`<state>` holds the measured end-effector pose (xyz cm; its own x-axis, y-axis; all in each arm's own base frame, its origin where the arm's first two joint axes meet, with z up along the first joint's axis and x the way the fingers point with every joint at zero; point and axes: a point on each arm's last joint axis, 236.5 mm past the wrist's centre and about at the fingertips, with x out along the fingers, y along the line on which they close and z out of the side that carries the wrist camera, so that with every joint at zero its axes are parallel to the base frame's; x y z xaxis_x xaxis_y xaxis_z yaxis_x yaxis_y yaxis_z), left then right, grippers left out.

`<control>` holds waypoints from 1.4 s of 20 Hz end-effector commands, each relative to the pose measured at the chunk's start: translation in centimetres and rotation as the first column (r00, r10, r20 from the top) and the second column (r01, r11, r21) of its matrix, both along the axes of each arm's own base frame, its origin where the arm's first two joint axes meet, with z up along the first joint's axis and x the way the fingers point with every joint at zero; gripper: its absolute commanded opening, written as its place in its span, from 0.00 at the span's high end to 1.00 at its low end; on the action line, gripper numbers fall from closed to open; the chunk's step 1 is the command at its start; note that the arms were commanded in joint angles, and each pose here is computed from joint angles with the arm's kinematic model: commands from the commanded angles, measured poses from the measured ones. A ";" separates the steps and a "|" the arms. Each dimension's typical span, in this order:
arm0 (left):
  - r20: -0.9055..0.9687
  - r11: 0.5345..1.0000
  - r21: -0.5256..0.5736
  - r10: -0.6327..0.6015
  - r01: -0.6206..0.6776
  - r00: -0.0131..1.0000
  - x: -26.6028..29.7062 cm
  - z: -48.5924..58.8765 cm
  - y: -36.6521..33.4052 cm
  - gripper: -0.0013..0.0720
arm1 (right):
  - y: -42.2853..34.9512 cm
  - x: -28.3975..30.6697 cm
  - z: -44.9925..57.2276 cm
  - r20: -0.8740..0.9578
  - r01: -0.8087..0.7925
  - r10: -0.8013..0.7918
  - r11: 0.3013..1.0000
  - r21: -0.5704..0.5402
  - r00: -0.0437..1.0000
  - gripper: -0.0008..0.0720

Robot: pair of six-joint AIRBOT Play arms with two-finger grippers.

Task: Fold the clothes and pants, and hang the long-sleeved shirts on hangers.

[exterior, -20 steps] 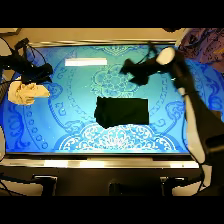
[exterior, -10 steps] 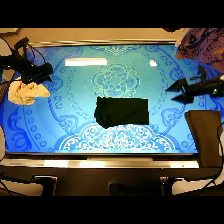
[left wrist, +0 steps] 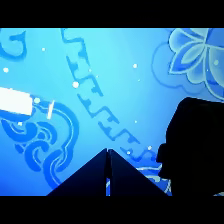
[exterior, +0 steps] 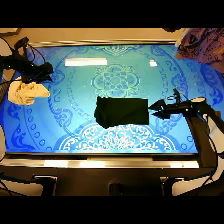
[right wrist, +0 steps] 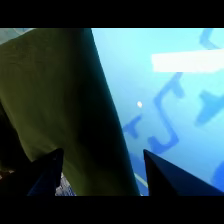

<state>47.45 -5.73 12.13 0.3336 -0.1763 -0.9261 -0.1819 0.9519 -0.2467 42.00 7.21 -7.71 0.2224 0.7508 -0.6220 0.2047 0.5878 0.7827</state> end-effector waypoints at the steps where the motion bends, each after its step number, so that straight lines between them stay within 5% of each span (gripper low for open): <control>1: 0.000 1.000 0.000 0.001 -0.001 1.000 0.0 0.0 0.0 0.96 | 1.8 1.3 -1.7 0.038 0.013 -0.012 0.999 -0.040 0.999 0.28; 5: -0.001 1.000 0.000 0.002 -0.002 1.000 0.0 0.0 0.0 0.96 | 2.8 2.3 -1.8 0.065 0.035 -0.031 0.998 -0.057 0.997 0.49; 9: -0.001 1.000 -0.002 0.004 -0.004 1.000 0.0 0.0 0.0 0.96 | 4.3 2.0 -1.3 0.059 0.011 -0.009 1.000 -0.026 0.998 0.94; 13: -0.001 1.000 -0.001 0.004 -0.004 1.000 0.0 0.0 0.0 0.96 | 3.5 4.8 3.3 0.103 0.063 -0.065 0.998 0.027 0.993 0.95; 20: -0.001 1.000 -0.001 0.004 -0.004 1.000 0.0 0.0 0.0 0.96 | -8.4 12.6 13.7 0.244 0.354 -0.336 0.935 -0.034 0.910 0.95; 28: -0.001 1.000 -0.001 0.004 -0.004 1.000 0.0 0.0 0.0 0.96 | -23.5 14.3 20.8 0.311 0.723 -0.683 0.690 -0.023 0.661 0.95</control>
